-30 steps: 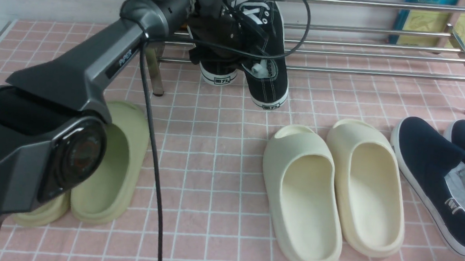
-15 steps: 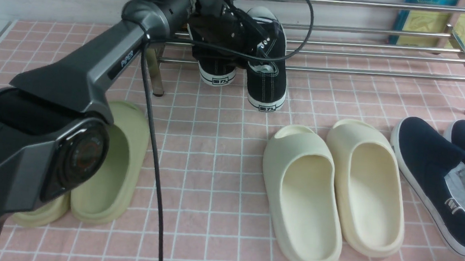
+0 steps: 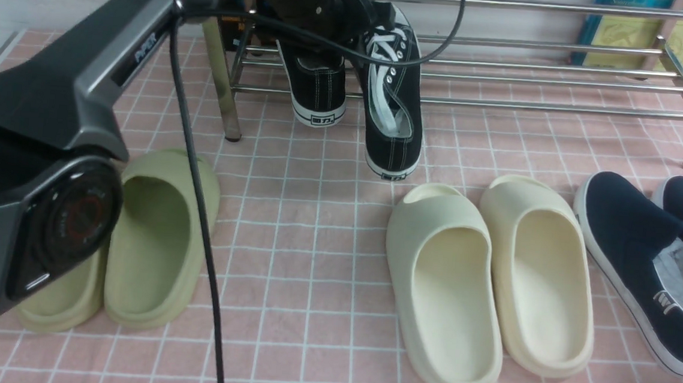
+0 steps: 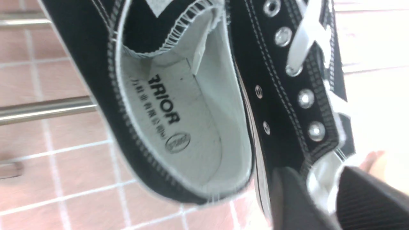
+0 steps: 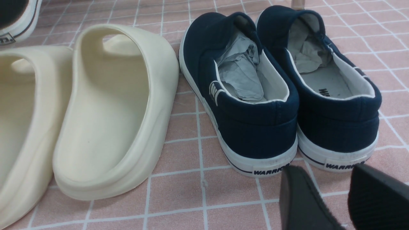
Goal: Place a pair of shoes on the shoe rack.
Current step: Use the left arm to put a shoe into the shoe rack
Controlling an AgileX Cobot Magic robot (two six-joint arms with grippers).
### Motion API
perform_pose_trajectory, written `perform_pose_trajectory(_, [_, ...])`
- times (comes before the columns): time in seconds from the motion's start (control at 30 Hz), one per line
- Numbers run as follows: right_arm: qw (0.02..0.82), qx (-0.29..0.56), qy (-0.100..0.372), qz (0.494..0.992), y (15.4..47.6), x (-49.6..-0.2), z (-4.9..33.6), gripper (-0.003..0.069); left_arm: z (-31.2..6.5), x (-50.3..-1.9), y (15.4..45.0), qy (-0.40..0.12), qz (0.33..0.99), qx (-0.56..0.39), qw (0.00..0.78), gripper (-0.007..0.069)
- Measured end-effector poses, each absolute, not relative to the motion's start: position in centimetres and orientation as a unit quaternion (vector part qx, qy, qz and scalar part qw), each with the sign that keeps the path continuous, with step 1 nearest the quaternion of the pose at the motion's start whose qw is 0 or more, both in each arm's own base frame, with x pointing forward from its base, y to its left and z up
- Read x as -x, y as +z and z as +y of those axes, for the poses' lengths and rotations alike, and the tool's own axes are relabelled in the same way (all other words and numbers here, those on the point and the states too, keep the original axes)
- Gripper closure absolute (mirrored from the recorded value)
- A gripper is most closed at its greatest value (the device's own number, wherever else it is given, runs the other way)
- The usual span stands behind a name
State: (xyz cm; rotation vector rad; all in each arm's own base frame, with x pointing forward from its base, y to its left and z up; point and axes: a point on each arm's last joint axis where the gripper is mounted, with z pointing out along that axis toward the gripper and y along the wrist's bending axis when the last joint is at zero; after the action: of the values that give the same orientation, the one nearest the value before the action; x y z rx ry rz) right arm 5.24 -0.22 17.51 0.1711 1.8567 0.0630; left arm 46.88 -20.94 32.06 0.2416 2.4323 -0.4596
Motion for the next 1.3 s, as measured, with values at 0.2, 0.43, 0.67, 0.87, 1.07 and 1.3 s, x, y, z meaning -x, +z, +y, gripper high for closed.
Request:
perform_pose_trajectory(0.2, [0.596,-0.074,0.027,0.799,17.5,-5.2,-0.2,0.0419,-20.4,-45.5,33.7,-0.138,0.93,-0.138,0.31,0.0615])
perform_pose_trajectory(0.43, [0.596,-0.074,0.027,0.799,17.5,-5.2,-0.2,0.0419,-22.6,-43.6,32.2,-0.113,0.935,-0.221,0.254,0.0623])
perform_pose_trajectory(0.67, [0.596,-0.074,0.027,0.799,17.5,-5.2,-0.2,0.0419,-27.3,-40.8,26.1,-0.107,0.935,-0.294,0.165,0.0623])
perform_pose_trajectory(0.87, [0.596,-0.074,0.027,0.799,17.5,-5.2,-0.2,0.0419,-28.3,-41.5,21.3,-0.105,0.937,-0.292,0.162,0.0623])
perform_pose_trajectory(1.07, [0.596,-0.074,0.027,0.799,17.5,-5.2,-0.2,0.0419,-28.7,-42.9,20.1,-0.104,0.937,-0.255,0.214,0.0623])
perform_pose_trajectory(1.3, [0.596,-0.074,0.027,0.799,17.5,-5.2,-0.2,0.0419,-29.0,-43.3,23.0,-0.086,0.942,-0.212,0.246,0.0617])
